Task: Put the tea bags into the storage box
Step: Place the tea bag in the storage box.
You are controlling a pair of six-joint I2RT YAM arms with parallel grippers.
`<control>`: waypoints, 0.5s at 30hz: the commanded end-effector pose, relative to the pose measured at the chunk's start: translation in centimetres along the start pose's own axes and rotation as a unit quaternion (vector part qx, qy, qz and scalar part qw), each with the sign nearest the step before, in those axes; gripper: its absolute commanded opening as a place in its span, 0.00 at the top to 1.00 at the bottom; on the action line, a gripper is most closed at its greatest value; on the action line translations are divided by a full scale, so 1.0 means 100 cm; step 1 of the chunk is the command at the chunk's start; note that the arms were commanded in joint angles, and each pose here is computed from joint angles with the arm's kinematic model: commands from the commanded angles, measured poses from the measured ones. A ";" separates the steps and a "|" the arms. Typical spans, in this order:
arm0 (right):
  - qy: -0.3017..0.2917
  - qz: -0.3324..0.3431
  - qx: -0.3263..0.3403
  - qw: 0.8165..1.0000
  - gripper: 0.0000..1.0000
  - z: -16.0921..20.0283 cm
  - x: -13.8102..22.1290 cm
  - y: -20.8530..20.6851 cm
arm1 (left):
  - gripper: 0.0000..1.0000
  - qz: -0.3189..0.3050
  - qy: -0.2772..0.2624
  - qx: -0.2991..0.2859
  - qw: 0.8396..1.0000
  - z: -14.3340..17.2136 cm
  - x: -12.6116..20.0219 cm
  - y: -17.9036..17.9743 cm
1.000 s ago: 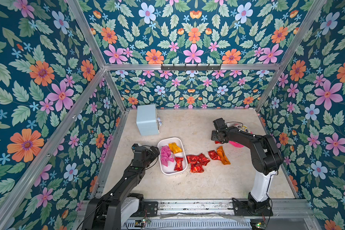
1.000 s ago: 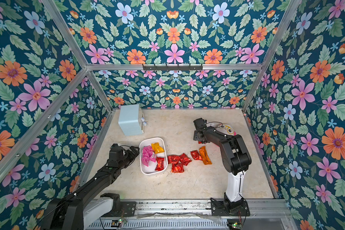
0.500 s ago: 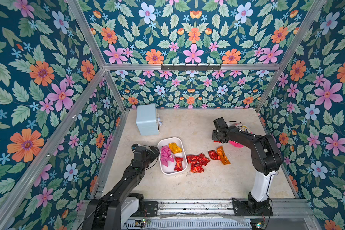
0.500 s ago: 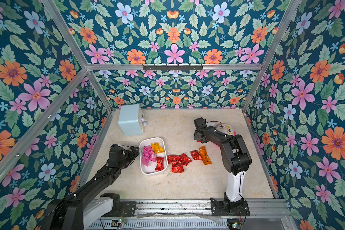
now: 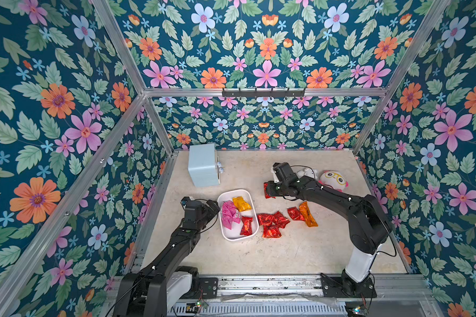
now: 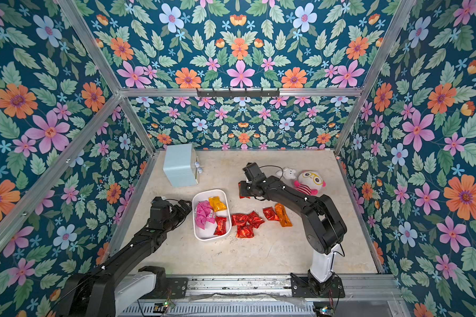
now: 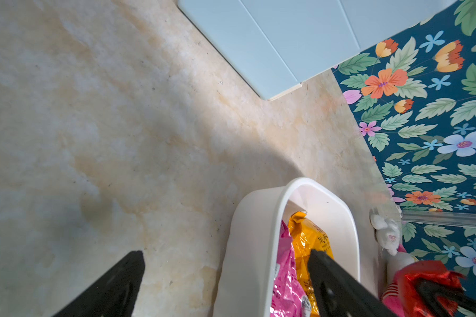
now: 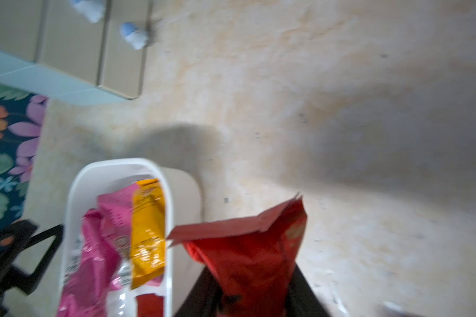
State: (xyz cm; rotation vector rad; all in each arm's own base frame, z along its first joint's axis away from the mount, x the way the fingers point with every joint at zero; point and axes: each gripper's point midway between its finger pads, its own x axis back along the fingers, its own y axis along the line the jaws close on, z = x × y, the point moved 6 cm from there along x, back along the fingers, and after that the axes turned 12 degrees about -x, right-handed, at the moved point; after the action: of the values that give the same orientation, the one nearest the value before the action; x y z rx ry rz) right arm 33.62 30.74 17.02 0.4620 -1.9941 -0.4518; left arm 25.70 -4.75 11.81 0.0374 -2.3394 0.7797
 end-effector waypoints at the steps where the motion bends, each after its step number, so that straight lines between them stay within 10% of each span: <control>1: 0.023 -0.060 0.008 0.998 0.67 0.018 -0.006 0.041 | 0.01 0.002 -0.007 0.001 1.000 -0.003 0.001 -0.002; 15: 0.096 -0.091 0.052 0.990 0.66 0.052 -0.068 0.101 | 0.01 -0.001 -0.009 0.000 1.000 -0.002 0.006 0.000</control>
State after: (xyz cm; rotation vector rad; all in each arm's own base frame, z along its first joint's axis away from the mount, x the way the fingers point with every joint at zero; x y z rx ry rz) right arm 30.86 42.87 15.23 0.7249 -1.8365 -0.4194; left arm 25.53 -4.69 12.44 0.0316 -2.3600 0.7873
